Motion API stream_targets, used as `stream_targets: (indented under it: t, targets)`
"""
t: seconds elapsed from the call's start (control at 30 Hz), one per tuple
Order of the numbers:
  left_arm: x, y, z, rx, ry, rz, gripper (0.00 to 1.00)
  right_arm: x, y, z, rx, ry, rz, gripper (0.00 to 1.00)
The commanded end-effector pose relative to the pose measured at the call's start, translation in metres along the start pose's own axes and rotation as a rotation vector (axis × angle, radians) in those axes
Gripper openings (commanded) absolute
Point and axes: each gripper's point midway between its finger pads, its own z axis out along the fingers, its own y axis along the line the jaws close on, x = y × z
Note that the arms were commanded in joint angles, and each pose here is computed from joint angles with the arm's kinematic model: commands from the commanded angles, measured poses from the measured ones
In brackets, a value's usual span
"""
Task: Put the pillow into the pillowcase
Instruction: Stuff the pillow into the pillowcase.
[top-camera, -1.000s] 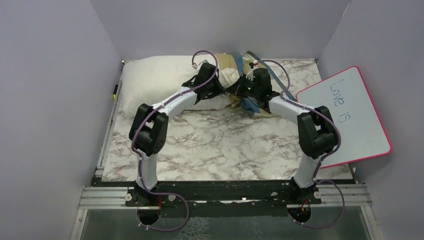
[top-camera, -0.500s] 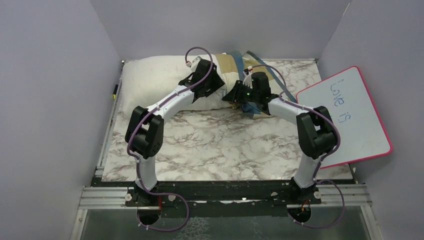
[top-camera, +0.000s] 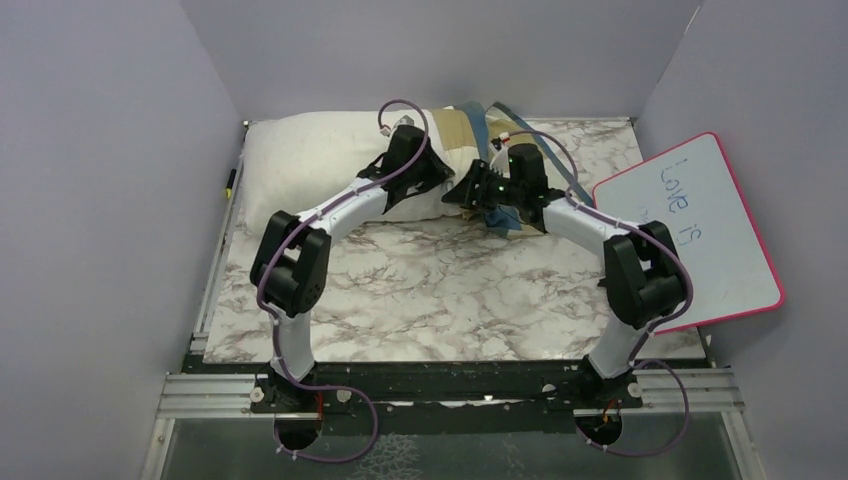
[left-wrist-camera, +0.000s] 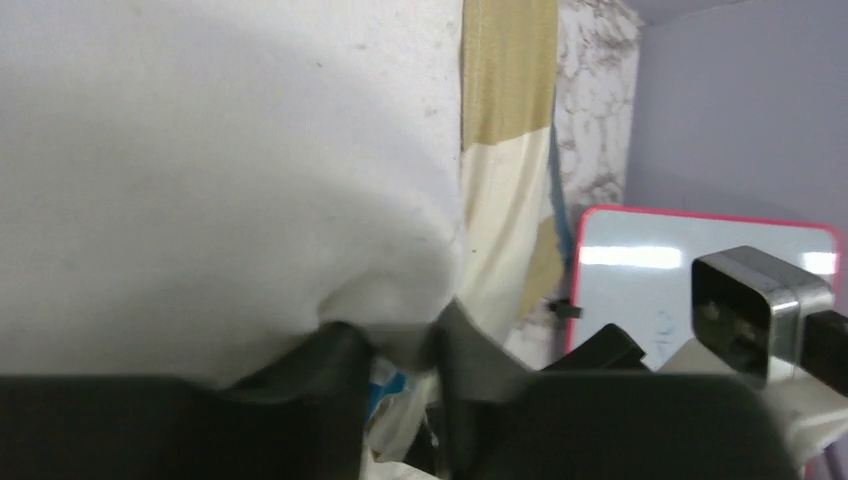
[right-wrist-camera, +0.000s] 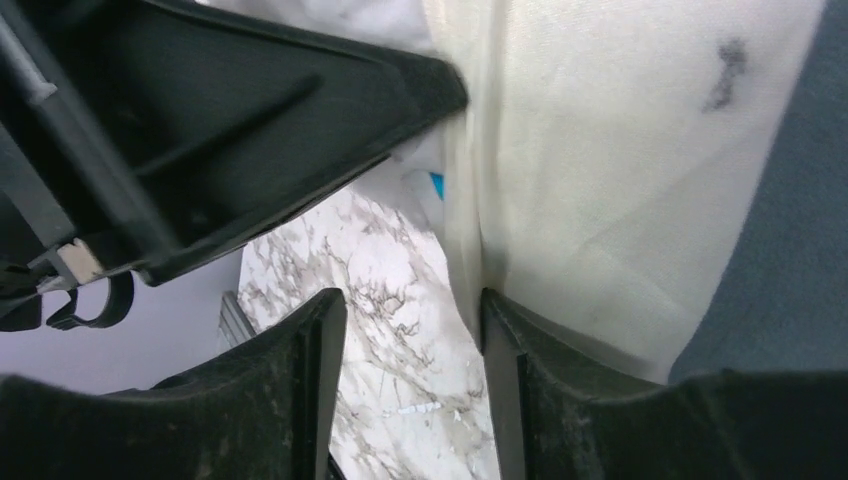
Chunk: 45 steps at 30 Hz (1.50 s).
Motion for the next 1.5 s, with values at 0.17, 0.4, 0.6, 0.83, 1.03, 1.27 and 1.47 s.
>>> stream_targets:
  t: [0.17, 0.4, 0.6, 0.83, 1.03, 1.27, 1.47]
  targets:
    - [-0.047, -0.067, 0.004, 0.187, -0.126, 0.118, 0.0, -0.013, 0.038, -0.073, 0.148, -0.05, -0.025, 0.72]
    - [-0.077, -0.094, 0.014, 0.215, -0.199, 0.139, 0.0, 0.0, 0.019, -0.091, 0.199, -0.201, 0.135, 0.74]
    - [-0.086, -0.1, 0.018, 0.223, -0.227, 0.115, 0.0, -0.015, 0.023, -0.053, 0.222, -0.314, 0.229, 0.97]
    - [-0.094, -0.104, 0.015, 0.21, -0.252, 0.117, 0.0, -0.021, -0.008, 0.0, 0.304, -0.441, 0.363, 0.94]
    - [-0.097, -0.099, 0.014, 0.185, -0.27, 0.127, 0.0, -0.026, -0.059, 0.005, 0.489, -0.569, 0.334, 0.75]
    - [-0.099, -0.101, 0.02, 0.191, -0.275, 0.123, 0.0, -0.026, -0.083, 0.003, 0.508, -0.645, 0.243, 0.6]
    - [-0.109, -0.107, 0.019, 0.187, -0.308, 0.139, 0.0, -0.044, -0.09, 0.032, 0.466, -0.712, 0.187, 0.6]
